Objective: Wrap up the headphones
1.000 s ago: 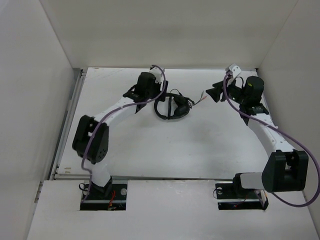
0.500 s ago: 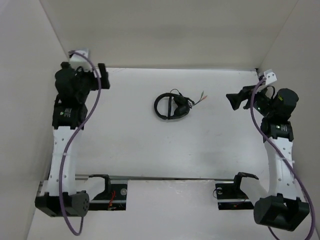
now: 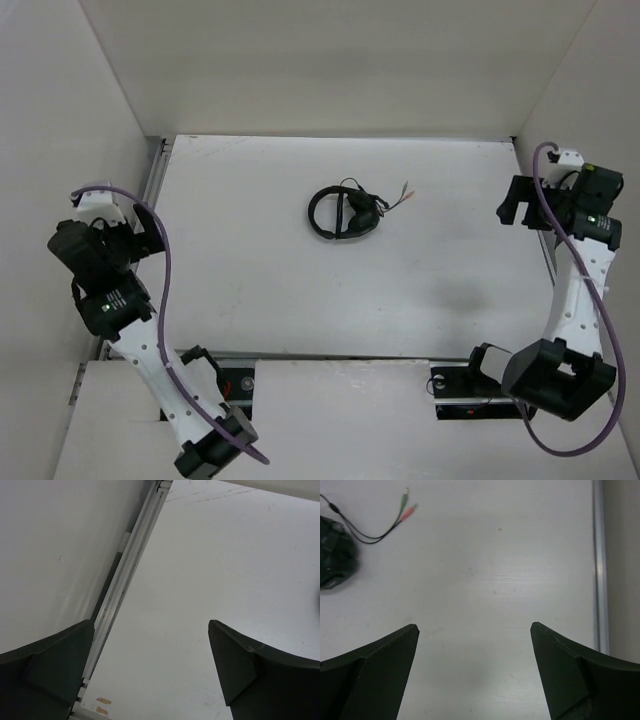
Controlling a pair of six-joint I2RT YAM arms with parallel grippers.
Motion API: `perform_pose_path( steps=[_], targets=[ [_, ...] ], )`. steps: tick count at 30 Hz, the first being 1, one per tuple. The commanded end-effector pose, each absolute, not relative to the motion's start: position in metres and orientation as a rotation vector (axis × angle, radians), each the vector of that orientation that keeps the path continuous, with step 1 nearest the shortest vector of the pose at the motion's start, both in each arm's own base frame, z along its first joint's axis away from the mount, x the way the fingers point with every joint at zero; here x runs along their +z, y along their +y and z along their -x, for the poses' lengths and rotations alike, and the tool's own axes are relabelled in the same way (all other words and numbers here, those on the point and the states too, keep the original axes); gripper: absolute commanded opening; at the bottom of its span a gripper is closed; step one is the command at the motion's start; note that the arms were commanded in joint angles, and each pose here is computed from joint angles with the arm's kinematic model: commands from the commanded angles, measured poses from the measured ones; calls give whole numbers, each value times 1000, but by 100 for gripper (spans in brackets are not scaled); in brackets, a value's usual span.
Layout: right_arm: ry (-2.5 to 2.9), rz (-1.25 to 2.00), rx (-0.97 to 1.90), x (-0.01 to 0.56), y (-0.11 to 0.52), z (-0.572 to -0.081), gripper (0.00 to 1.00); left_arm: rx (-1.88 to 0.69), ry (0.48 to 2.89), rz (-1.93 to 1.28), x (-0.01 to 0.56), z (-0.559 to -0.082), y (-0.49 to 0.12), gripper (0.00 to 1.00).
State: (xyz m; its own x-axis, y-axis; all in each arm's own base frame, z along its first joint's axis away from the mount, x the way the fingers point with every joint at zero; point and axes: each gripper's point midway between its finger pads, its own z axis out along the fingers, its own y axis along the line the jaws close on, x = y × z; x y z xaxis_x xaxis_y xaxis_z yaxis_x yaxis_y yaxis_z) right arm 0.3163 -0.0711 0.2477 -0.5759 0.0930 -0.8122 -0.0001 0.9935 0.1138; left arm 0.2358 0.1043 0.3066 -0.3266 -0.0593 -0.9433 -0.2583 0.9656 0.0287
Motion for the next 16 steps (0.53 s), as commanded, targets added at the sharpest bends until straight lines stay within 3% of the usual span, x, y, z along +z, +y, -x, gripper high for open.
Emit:
perform_pose_path(
  steps=[1,9,16],
  targets=[
    [2177,-161,-49,283,-97,-276,100,135,1888,182,304,-228,98,100],
    [1794,-137,-373,333,-111,-233,100,118,1827,326,309,-214,132,100],
    [1730,-66,-277,332,-87,-237,100,53,1781,439,307,-213,160,100]
  ],
)
